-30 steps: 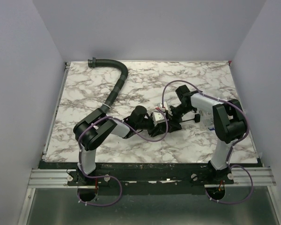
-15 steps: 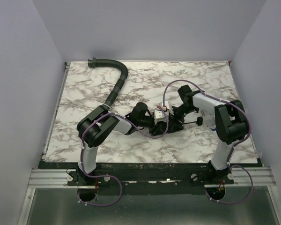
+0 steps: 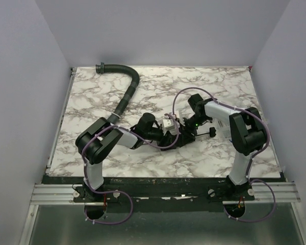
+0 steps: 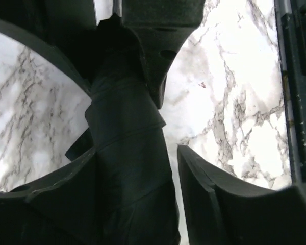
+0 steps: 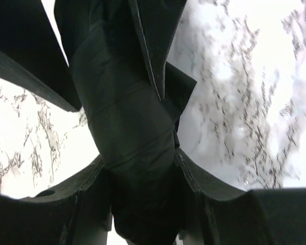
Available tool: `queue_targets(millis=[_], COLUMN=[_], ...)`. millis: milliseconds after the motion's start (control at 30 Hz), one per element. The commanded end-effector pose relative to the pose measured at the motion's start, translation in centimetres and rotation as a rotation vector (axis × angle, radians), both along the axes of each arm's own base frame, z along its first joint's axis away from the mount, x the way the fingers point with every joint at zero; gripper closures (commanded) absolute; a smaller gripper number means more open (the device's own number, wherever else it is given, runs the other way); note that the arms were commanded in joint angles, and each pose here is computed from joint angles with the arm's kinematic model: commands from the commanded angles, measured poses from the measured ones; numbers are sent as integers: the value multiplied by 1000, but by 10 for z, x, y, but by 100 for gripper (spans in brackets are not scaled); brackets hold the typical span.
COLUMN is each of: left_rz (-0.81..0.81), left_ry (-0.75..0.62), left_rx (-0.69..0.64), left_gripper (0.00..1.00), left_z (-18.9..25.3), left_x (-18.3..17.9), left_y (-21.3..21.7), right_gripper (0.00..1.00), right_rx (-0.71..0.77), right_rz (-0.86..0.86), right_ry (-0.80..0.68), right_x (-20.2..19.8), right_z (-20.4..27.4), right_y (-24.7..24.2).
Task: Put away the umbrella
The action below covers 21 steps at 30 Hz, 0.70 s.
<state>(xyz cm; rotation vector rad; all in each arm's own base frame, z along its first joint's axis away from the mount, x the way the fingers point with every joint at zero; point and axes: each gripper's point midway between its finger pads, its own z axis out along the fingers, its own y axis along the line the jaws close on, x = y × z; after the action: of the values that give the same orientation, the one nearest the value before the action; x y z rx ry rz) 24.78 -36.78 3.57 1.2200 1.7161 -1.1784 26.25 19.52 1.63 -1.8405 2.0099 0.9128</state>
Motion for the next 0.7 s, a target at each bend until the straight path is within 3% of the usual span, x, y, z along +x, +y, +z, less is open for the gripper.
queue_targets(millis=[0,100,133,167,300,433,567,667], left_rz=[397,441,447,457,444,378,267,204], left_ry=[311,122,70,2,-195,-279,-548,-668], left_rx=[65,-23,-46,-76,-152,-137,11,147], left_gripper=[36,26,18,2,2,2,2,2], left_z=[-4,29,35,47,71,74,72,62], left_x=[21,28,25,26,9,-6,-22,-25], left_y=[61,71,76,80,94,92,72,57], right_gripper=[64,65,65,65,65,65,65,65], right_rx=[-159,-171,-174,-178,-183,-190,-208,-217], right_rz=[315,312,309,309,315,309,300,290], right_ry=[-23,28,41,60,119,181,219,218], right_x=[-26,-28,-28,-30,-32,-32,-30,-27], right_z=[-51,-52,-52,-53,-51,-51,-52,-53], right_y=[-37,-38,-37,-38,-37,-34,-34,-31])
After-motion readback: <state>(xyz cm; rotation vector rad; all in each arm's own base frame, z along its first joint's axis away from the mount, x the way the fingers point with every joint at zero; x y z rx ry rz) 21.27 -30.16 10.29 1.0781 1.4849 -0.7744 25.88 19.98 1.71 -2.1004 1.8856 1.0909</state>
